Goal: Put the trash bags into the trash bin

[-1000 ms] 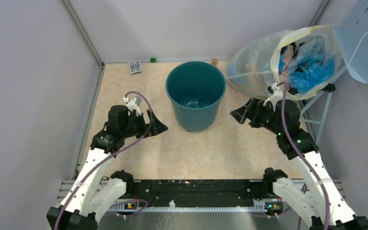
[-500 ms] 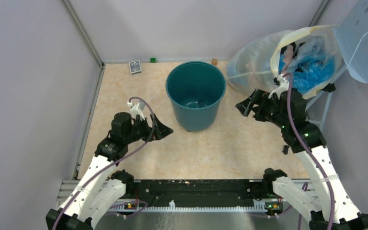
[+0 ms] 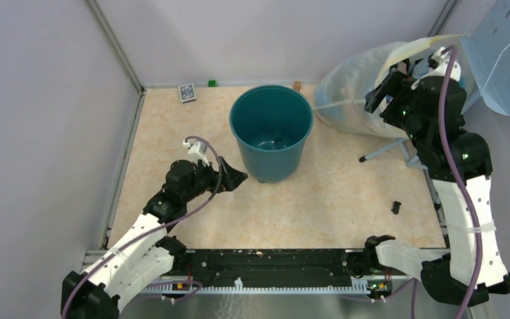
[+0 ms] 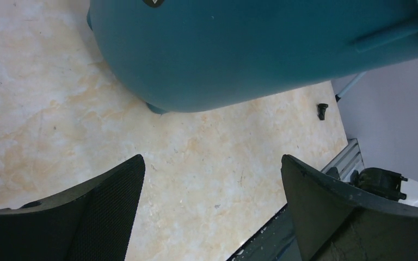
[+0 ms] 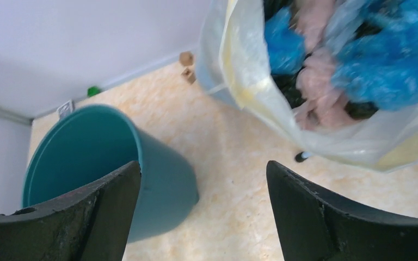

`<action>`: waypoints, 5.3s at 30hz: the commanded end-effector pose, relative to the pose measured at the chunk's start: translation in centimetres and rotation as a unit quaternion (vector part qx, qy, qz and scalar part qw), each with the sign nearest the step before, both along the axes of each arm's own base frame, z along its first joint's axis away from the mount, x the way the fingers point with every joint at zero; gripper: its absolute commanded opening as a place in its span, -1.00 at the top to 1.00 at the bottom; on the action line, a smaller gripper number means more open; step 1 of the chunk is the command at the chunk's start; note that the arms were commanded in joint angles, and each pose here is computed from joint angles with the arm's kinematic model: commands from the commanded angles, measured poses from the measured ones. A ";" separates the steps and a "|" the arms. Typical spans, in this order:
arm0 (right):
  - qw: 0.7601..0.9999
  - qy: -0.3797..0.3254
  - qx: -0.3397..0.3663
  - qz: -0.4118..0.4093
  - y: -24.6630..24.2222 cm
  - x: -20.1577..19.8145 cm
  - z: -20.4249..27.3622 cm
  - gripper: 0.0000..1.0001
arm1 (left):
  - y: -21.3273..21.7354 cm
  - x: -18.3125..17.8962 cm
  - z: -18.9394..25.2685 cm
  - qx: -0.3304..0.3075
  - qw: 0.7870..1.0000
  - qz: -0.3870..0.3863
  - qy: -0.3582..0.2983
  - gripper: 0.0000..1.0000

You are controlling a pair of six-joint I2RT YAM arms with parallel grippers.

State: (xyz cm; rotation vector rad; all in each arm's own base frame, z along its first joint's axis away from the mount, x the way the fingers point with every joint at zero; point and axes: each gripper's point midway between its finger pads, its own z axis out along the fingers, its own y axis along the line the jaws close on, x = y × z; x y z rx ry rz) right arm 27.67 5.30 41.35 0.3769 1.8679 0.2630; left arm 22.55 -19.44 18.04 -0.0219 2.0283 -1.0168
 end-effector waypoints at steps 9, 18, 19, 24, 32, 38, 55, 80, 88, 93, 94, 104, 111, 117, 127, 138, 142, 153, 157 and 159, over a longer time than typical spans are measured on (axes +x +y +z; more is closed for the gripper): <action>0.987 0.048 0.071 -0.138 -7.2 4.1 1.0 -0.38 | -2.5 5.3 0.8 -0.028 0.999 0.021 -0.041 -0.97; 0.968 0.031 0.146 -0.200 -8.9 8.6 0.1 -0.03 | -4.7 8.6 0.5 -0.068 0.997 0.026 -0.036 -0.98; 0.966 0.025 0.154 -0.207 -9.1 8.9 -0.1 0.01 | -4.7 9.1 0.5 -0.068 0.996 0.032 -0.038 -0.98; 0.951 0.010 0.191 -0.242 -9.7 10.3 -1.6 0.11 | -3.6 12.4 0.5 -0.066 0.992 0.105 -0.030 -0.97; 0.934 0.035 0.243 -0.260 -9.3 13.1 -5.2 -0.13 | -1.9 19.9 2.0 -0.068 0.989 0.128 -0.013 -0.98; 0.933 0.022 0.254 -0.254 -9.2 15.2 -5.4 -0.18 | 0.6 21.2 3.1 -0.088 0.990 0.114 -0.004 -0.97; 0.943 0.011 0.201 -0.265 -10.7 16.6 -3.1 1.00 | 2.8 14.3 4.0 -0.054 0.993 0.106 -0.012 -0.98; 0.936 -0.208 0.131 0.252 8.1 4.4 14.8 1.00 | -3.9 7.0 9.5 -0.128 0.990 -0.044 0.026 -0.97; 0.923 -0.021 0.169 0.346 15.8 -0.8 -0.2 1.00 | -7.1 3.0 11.6 -0.135 0.984 -0.119 0.002 -0.96; 0.924 0.069 0.143 0.347 18.0 -3.7 -8.2 1.00 | -6.5 1.2 9.9 -0.109 0.986 -0.129 0.014 -0.93; 0.925 0.079 0.134 0.346 18.2 -4.1 -9.3 1.00 | -6.4 1.0 9.5 -0.104 0.986 -0.129 0.015 -0.92; 0.938 0.173 -0.032 0.299 16.5 -6.7 -18.4 -0.48 | -5.6 -0.8 1.5 -0.005 0.985 -0.141 0.101 -0.93; 0.932 0.202 -0.010 0.301 14.3 -10.1 -23.4 0.04 | -6.4 -2.1 -1.3 0.052 0.976 -0.174 0.120 -0.58; 0.915 0.213 -0.010 0.343 15.4 -10.9 -26.0 0.05 | -5.4 -2.9 -3.8 0.074 0.973 -0.158 0.150 -0.27; 0.899 0.154 -0.035 0.409 22.2 -8.3 -28.2 0.01 | -5.1 -3.4 -8.4 0.055 0.973 -0.129 0.182 -0.21; 0.896 0.167 -0.105 0.397 25.5 -8.2 -32.1 0.07 | -4.8 -1.5 -9.4 0.061 0.976 -0.093 0.185 -0.40; 0.893 0.165 -0.109 0.405 26.4 -7.9 -32.3 0.07 | -4.7 -0.9 -10.3 0.063 0.975 -0.084 0.197 -0.27; 0.889 0.191 -0.129 0.396 26.0 -7.9 -33.3 1.00 | -5.9 1.0 -11.7 0.075 0.969 -0.099 0.213 0.12; 0.896 0.176 -0.125 0.387 25.2 -7.8 -31.4 1.00 | -5.0 1.5 -12.4 0.089 0.969 -0.079 0.217 0.46; 0.898 0.170 -0.119 0.388 24.9 -8.1 -30.6 1.00 | -4.3 1.8 -12.7 0.099 0.967 -0.068 0.224 0.61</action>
